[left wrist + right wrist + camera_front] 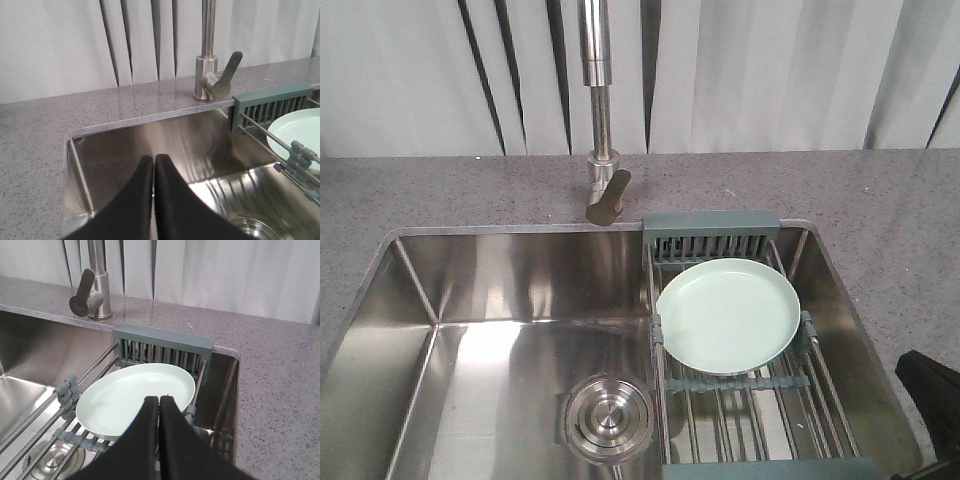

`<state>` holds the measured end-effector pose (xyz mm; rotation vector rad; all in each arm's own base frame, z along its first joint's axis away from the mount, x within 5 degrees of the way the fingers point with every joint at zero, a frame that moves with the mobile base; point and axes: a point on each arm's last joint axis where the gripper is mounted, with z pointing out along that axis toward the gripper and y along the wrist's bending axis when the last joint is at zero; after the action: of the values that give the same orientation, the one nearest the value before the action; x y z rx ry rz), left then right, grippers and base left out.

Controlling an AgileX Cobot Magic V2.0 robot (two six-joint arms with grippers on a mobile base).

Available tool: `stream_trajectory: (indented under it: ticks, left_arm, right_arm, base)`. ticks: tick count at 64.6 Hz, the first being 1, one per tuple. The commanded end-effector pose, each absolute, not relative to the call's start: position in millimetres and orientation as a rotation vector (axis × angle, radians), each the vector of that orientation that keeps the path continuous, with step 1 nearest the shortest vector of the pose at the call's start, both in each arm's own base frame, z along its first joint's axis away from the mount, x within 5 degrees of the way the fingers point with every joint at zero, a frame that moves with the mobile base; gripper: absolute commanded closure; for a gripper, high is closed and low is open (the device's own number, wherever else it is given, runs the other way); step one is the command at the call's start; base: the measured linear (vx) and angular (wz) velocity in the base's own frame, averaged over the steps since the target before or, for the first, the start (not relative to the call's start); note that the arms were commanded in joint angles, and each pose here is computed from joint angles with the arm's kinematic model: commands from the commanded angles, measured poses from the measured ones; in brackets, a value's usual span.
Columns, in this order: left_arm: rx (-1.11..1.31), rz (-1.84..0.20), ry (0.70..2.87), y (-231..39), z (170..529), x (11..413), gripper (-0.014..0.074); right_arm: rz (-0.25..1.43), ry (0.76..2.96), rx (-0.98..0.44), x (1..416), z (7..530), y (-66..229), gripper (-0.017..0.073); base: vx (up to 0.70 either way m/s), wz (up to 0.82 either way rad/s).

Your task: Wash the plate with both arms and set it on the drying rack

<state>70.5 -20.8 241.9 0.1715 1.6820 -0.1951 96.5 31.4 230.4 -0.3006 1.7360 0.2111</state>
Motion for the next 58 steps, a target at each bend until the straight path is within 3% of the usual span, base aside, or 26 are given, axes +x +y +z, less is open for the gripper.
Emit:
stream_trajectory:
  ticks: [1,14,35,58]
  left_arm:
    - [0.121,-0.201,1.646,-19,252,72,0.0599]
    - [0.205,-0.104,1.675,-17,248,72,0.0599]
    - [-0.142,-0.136,1.655,0,215,73,0.0599]
    - [-0.124,-0.133,1.529,0,197,61,0.0599]
  right_arm:
    - [0.235,1.639,-0.312,98,245,34,0.0568]
    - [0.235,1.639,-0.312,98,245,34,0.0568]
    - [0.235,1.639,-0.312,98,245,34,0.0568]
    - [0.235,1.639,-0.312,98,245,34,0.0568]
  base:
    - [0.00,0.00]
    - [0.00,0.00]
    - [0.00,0.00]
    - [0.00,0.00]
